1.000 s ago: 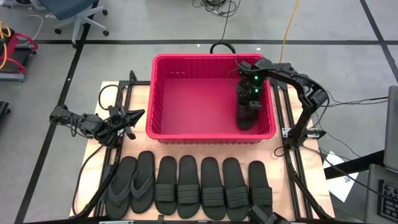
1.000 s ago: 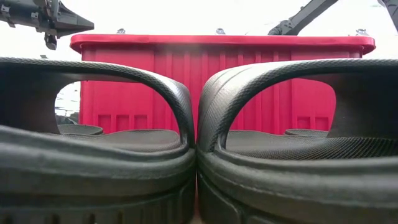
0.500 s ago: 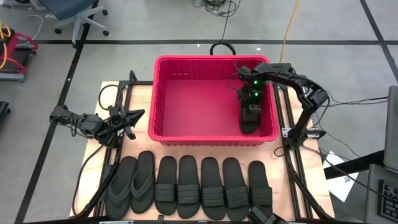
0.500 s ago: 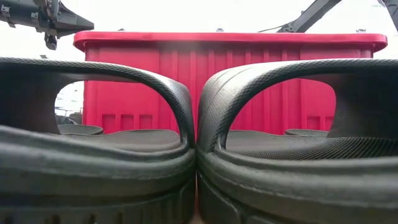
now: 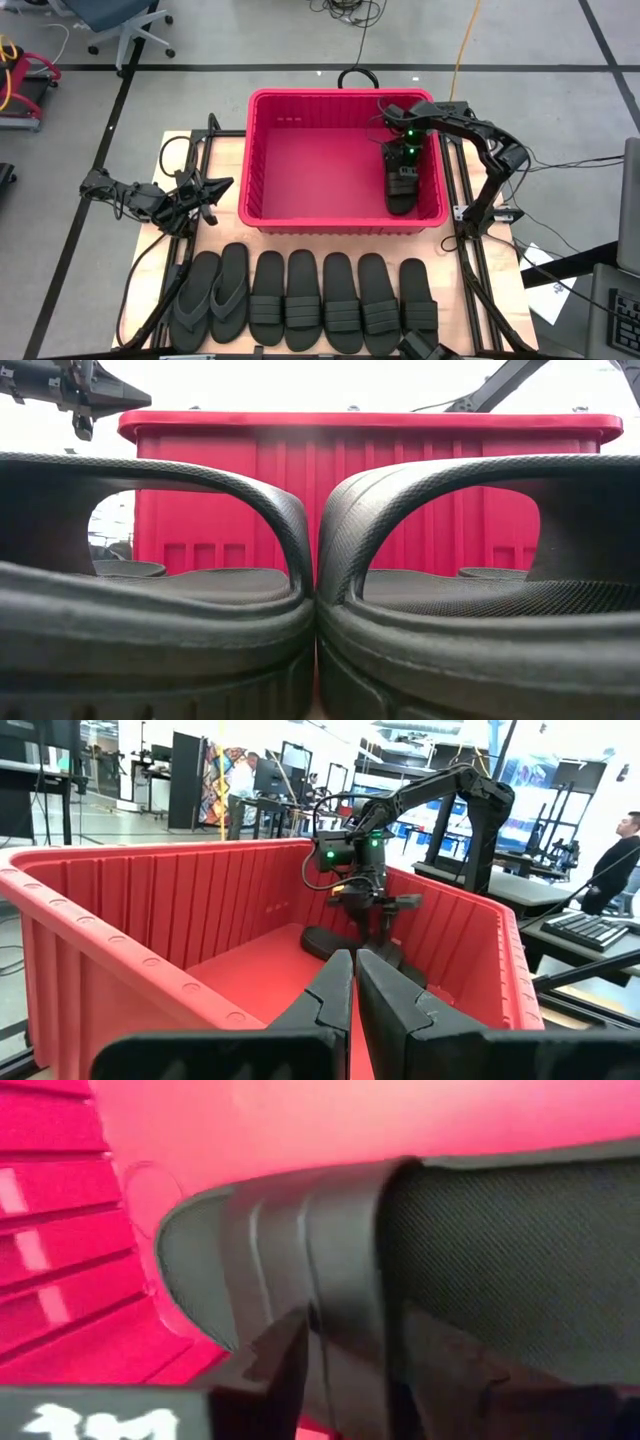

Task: Pick and place slides into bin
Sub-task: Put the black slide into the red container

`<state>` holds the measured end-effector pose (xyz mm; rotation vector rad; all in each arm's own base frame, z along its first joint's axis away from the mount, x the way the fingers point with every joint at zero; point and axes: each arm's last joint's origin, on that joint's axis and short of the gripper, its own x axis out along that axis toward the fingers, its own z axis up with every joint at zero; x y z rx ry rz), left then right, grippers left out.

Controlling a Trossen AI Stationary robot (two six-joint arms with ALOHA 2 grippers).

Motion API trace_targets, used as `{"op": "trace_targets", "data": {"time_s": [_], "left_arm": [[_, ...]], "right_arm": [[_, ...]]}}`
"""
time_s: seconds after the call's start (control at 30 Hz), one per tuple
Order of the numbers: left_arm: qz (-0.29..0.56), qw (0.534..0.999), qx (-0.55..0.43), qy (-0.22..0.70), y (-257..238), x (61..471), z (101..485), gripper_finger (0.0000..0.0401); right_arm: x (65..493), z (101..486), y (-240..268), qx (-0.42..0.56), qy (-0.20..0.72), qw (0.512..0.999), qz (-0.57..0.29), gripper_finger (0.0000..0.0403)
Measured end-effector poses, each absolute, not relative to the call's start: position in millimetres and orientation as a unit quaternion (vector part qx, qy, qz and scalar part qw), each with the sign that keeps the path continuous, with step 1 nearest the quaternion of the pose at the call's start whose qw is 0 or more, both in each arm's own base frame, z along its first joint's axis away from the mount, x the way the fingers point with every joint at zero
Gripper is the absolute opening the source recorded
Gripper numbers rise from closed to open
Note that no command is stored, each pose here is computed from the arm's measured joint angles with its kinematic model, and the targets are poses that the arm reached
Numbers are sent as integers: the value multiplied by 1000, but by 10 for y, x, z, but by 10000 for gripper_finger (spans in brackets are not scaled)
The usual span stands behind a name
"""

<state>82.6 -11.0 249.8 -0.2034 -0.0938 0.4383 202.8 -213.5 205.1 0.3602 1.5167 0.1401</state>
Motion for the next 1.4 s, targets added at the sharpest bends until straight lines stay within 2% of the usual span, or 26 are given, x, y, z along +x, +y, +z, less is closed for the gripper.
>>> {"op": "trace_targets", "data": {"time_s": [0.2, 0.4, 0.57, 0.67, 0.77, 0.83, 0.93, 1.03, 1.2, 1.4], "left_arm": [[217, 970, -99, -46, -110, 826, 2497, 19], [215, 970, -104, -47, -111, 826, 2498, 19], [186, 975, -112, -48, -126, 833, 2502, 19], [186, 975, -111, -48, -126, 832, 2501, 19], [185, 975, -113, -50, -126, 833, 2507, 19], [176, 976, -116, -57, -130, 833, 2524, 19], [162, 979, -108, -56, -138, 835, 2527, 19], [158, 981, -97, -54, -141, 836, 2527, 19], [162, 981, -89, -53, -138, 835, 2526, 19], [163, 978, -120, -58, -137, 835, 2527, 19]], "right_arm": [[2012, 2152, -2120, 158, 671, 723, 41, 187], [1943, 2536, -2045, 141, 639, 756, -19, 177], [1885, 3177, -1776, 123, 531, 838, -35, 135], [1860, 3602, -1518, 93, 415, 905, -22, 88], [1842, 3966, -1259, 72, 289, 955, -4, 22], [1810, 4152, -1082, 65, 230, 971, 5, 10], [1751, 4320, -837, 73, 182, 980, 31, 7], [1709, 4365, -624, 104, 180, 976, 66, 2], [1702, 4395, -270, 183, 199, 953, 139, 1], [1638, 4303, 52, 205, 275, 916, 210, 0]]}}
